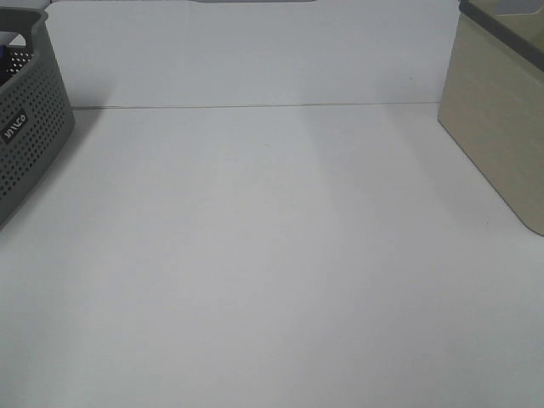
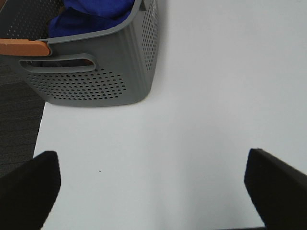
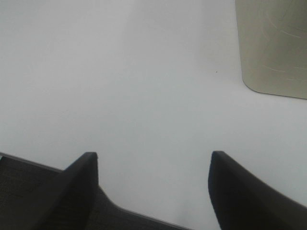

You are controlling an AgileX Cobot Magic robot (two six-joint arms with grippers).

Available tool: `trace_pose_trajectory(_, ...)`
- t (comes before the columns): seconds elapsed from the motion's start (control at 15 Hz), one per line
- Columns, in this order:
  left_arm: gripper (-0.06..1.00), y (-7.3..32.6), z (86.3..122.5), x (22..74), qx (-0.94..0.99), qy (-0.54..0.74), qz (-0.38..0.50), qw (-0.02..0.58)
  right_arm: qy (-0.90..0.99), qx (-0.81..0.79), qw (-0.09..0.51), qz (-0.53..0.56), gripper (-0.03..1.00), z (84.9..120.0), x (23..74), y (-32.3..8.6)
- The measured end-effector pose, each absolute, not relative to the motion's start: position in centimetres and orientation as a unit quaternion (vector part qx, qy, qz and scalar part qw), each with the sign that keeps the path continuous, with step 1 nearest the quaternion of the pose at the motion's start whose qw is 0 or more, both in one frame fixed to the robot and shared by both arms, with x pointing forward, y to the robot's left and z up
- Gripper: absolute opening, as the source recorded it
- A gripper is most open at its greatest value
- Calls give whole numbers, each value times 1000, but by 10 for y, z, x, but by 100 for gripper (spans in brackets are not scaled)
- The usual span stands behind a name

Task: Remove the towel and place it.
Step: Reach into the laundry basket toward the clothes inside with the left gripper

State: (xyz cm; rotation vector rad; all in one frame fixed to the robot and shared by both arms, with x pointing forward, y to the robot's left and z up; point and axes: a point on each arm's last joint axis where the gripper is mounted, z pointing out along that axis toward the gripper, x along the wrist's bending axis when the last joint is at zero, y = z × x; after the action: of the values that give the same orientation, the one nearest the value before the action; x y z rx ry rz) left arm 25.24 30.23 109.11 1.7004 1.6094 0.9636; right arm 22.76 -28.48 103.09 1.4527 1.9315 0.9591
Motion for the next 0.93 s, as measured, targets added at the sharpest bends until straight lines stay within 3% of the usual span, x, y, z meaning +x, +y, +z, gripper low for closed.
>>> trace_pose_trajectory(0.33,97,299,1057,235,643,572,393,325,716,538,267,355,65,1031,228,-285)
trace_pose_trajectory(0.67,97,299,1056,230,638,565,403,334,716,538,267,355,65,1031,228,-285)
trace_pose_trajectory(0.93,97,299,1082,233,681,568,363,286,716,538,267,355,65,1031,228,-285)
